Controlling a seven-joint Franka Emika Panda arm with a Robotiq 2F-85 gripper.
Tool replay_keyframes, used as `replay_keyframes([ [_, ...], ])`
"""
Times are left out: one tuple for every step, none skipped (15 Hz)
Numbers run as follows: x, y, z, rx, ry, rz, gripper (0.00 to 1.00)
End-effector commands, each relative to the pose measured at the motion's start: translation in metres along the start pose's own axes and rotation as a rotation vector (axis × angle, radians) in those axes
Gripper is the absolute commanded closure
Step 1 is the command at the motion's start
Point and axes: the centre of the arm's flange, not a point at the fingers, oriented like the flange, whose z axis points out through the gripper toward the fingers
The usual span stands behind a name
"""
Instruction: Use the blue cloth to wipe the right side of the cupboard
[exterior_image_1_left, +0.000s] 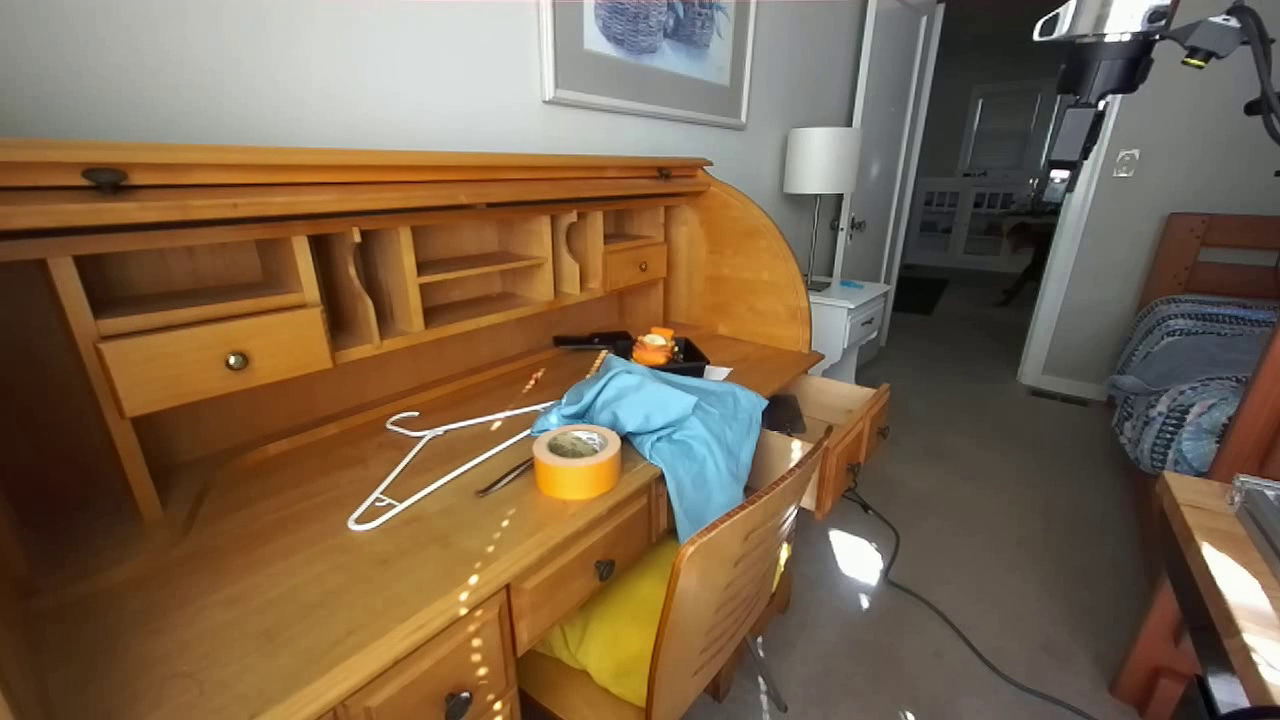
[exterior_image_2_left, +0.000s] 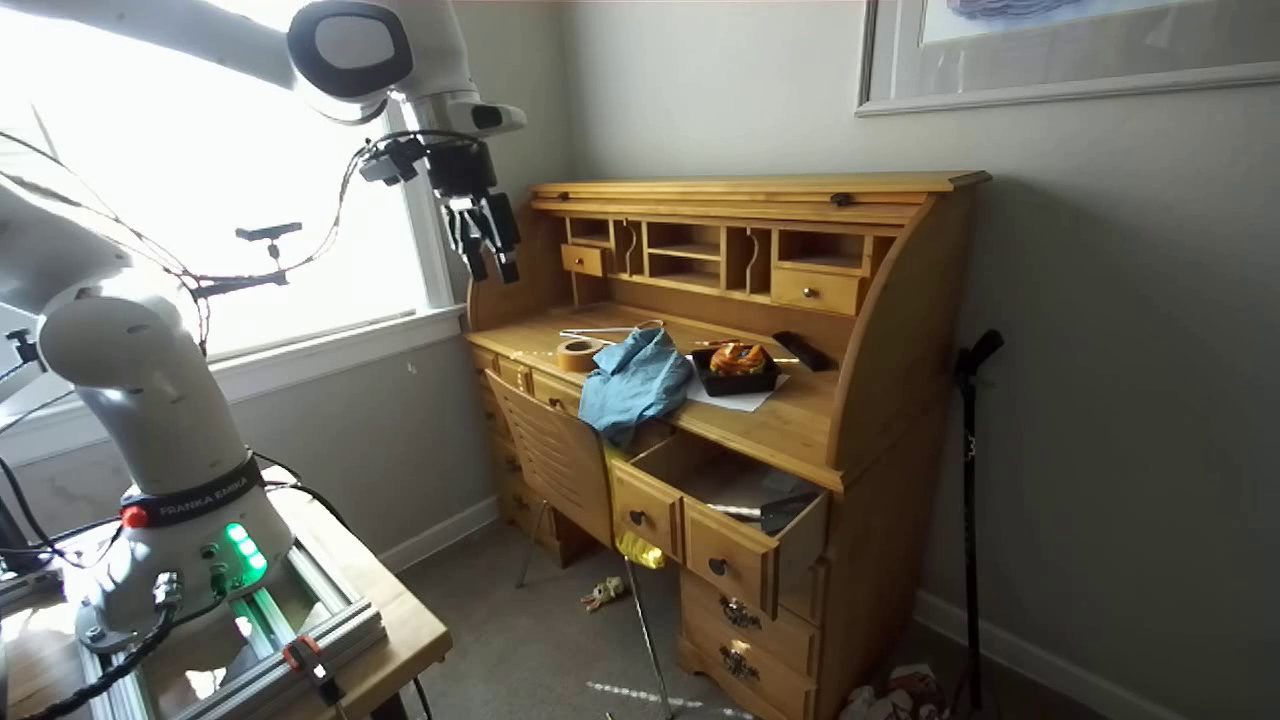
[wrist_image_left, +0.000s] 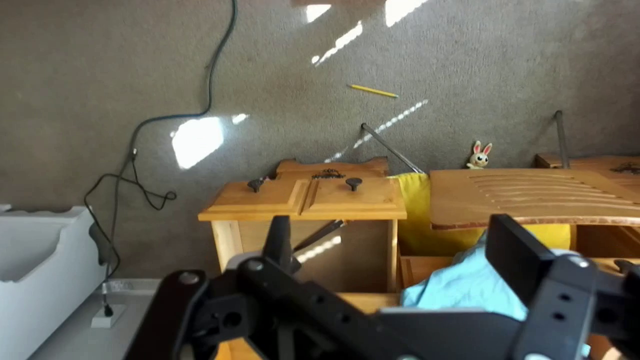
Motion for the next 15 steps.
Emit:
replay_keyframes([
  [0.046, -0.032, 0.023, 0.014, 0.11, -0.068, 0.0],
  [0.058, -0.041, 0.028, 0.019, 0.148, -0.091, 0.0],
  [0.07, -0.051, 0.032, 0.049, 0.185, -0.111, 0.0],
  [0.082, -0.063, 0.038, 0.066, 0.223, -0.133, 0.0],
  [0.094, -0.076, 0.045, 0.089, 0.255, -0.163, 0.0],
  [0.105, -0.088, 0.052, 0.107, 0.285, -0.192, 0.0],
  [0.118, -0.102, 0.06, 0.102, 0.317, -0.223, 0.0],
  [0.129, -0.113, 0.066, 0.115, 0.344, -0.248, 0.0],
  [0.14, -0.123, 0.074, 0.129, 0.368, -0.271, 0.0],
  [0.152, -0.134, 0.083, 0.129, 0.39, -0.292, 0.0],
  [0.162, -0.143, 0.09, 0.128, 0.407, -0.31, 0.0],
  [0.174, -0.154, 0.099, 0.125, 0.418, -0.318, 0.0],
  [0.186, -0.161, 0.106, 0.112, 0.428, -0.322, 0.0],
  [0.199, -0.171, 0.113, 0.104, 0.427, -0.319, 0.0],
  [0.212, -0.179, 0.119, 0.095, 0.428, -0.317, 0.0],
])
